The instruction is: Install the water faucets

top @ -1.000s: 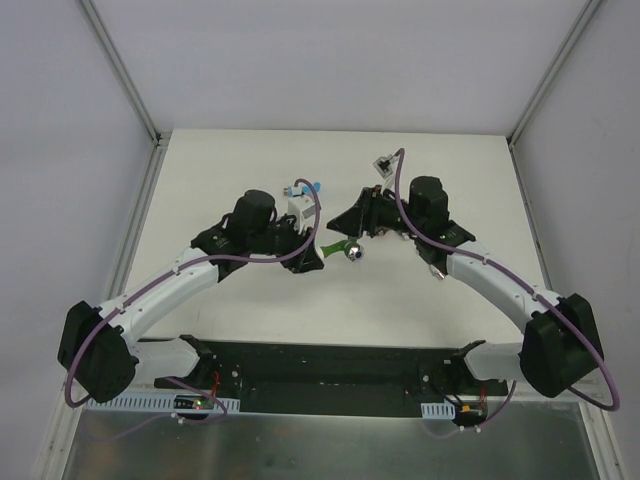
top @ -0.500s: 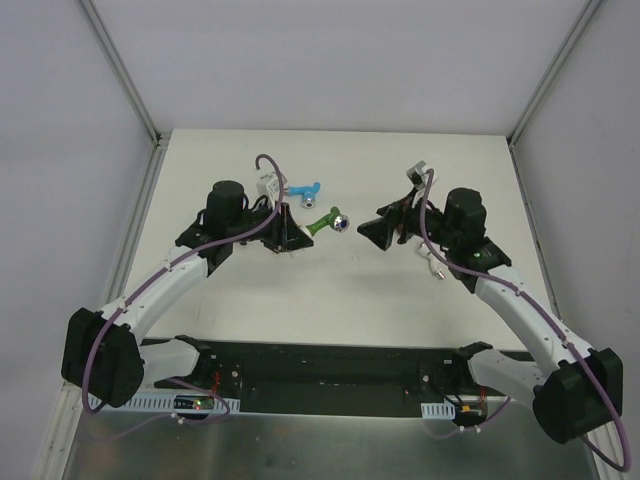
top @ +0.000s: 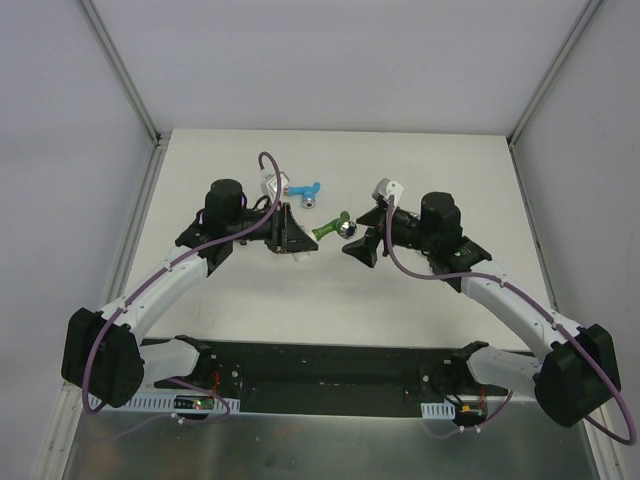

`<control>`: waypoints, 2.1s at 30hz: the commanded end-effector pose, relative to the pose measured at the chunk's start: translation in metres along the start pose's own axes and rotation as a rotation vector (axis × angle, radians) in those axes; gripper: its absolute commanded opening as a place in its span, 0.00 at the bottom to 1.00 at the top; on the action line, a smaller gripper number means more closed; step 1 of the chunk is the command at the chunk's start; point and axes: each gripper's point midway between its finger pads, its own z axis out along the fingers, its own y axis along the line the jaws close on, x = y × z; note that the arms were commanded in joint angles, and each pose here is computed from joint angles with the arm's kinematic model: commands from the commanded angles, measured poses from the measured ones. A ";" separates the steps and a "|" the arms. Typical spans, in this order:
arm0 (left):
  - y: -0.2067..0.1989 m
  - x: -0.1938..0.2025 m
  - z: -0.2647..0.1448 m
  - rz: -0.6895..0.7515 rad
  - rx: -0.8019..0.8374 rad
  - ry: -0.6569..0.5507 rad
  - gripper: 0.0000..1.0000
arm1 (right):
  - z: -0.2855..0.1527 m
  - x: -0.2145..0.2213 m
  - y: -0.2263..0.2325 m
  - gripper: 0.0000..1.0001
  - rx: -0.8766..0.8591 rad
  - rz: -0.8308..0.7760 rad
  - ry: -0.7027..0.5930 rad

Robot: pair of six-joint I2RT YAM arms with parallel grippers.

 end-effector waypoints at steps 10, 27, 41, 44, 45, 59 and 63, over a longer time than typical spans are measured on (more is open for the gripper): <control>-0.053 -0.007 -0.008 0.100 0.216 0.052 0.00 | -0.002 -0.059 0.030 0.74 -0.187 -0.162 -0.155; -0.030 0.014 -0.011 0.178 -0.019 0.116 0.00 | -0.006 -0.101 0.025 0.28 -0.168 0.156 -0.157; -0.020 0.022 -0.018 0.407 -0.168 0.115 0.00 | -0.015 -0.081 -0.014 0.78 -0.015 0.522 -0.014; -0.017 0.025 -0.017 0.435 -0.162 0.128 0.00 | -0.017 -0.085 0.001 0.88 -0.073 0.611 -0.012; -0.017 0.024 -0.017 0.458 -0.167 0.124 0.00 | -0.017 -0.086 0.005 0.90 -0.099 0.640 -0.011; -0.053 0.027 -0.012 0.665 0.008 0.098 0.00 | -0.020 -0.061 0.045 0.96 -0.273 0.271 -0.030; -0.064 0.027 -0.015 0.668 0.049 0.073 0.00 | -0.029 -0.065 0.063 0.96 -0.357 0.134 -0.071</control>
